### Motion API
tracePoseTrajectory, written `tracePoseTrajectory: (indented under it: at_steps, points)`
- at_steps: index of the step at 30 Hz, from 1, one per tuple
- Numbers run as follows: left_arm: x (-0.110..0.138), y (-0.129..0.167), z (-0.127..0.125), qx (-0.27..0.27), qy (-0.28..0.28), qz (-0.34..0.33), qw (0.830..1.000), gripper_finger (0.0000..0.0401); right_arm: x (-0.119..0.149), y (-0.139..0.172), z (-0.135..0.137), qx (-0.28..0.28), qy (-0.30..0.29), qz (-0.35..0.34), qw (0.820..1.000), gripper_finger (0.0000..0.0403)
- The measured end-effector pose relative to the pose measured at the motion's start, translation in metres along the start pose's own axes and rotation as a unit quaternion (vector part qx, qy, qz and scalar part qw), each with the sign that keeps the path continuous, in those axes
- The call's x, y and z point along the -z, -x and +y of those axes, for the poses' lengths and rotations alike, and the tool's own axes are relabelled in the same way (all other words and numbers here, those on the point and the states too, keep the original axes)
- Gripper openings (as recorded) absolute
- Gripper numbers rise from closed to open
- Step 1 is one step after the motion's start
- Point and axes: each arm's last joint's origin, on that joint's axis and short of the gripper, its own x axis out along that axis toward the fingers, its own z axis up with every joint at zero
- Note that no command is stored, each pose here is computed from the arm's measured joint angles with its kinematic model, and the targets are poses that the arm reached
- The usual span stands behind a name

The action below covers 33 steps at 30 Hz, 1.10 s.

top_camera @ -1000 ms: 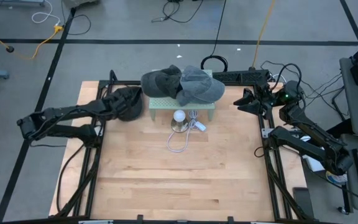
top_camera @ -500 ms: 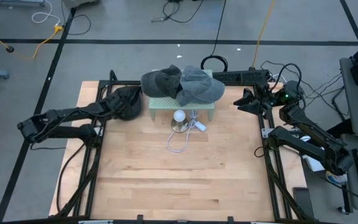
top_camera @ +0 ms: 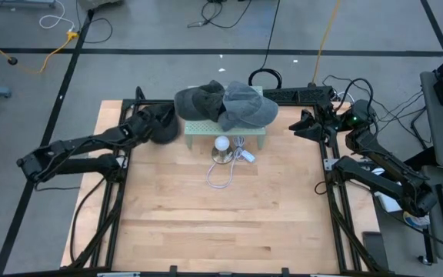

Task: Pick & Place hat
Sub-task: Stack the black cap on the other black cap on the shelf

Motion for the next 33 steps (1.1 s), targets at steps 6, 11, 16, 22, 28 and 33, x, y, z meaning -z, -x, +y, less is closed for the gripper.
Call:
tracePoseTrajectory:
  at_steps: [6,11,16,22,28,33]
  points:
    - [-0.009,0.016,-0.003,0.054,0.024,-0.035,0.998,0.0009,0.001,0.0,-0.001,0.004,-0.01,0.003,1.0,0.0169]
    - [-0.02,0.032,-0.007,0.083,0.046,-0.076,0.993,0.0009,0.003,0.0,-0.003,0.009,-0.024,0.007,1.0,0.0169]
    - [-0.034,0.051,-0.015,0.111,0.052,-0.135,0.983,0.0009,0.003,0.0,-0.004,0.012,-0.03,0.008,0.999,0.0169]
    - [-0.052,0.076,-0.027,0.144,0.053,-0.192,0.969,0.0009,0.004,0.0,-0.004,0.014,-0.03,0.009,0.999,0.0169]
    - [-0.075,0.109,-0.045,0.18,0.041,-0.261,0.947,0.0009,0.003,0.0,-0.006,0.038,-0.035,-0.016,0.999,0.0169]
    - [-0.091,0.141,-0.061,0.245,0.017,-0.313,0.918,0.0009,0.0,0.001,-0.009,0.082,-0.093,-0.073,0.99,0.0169]
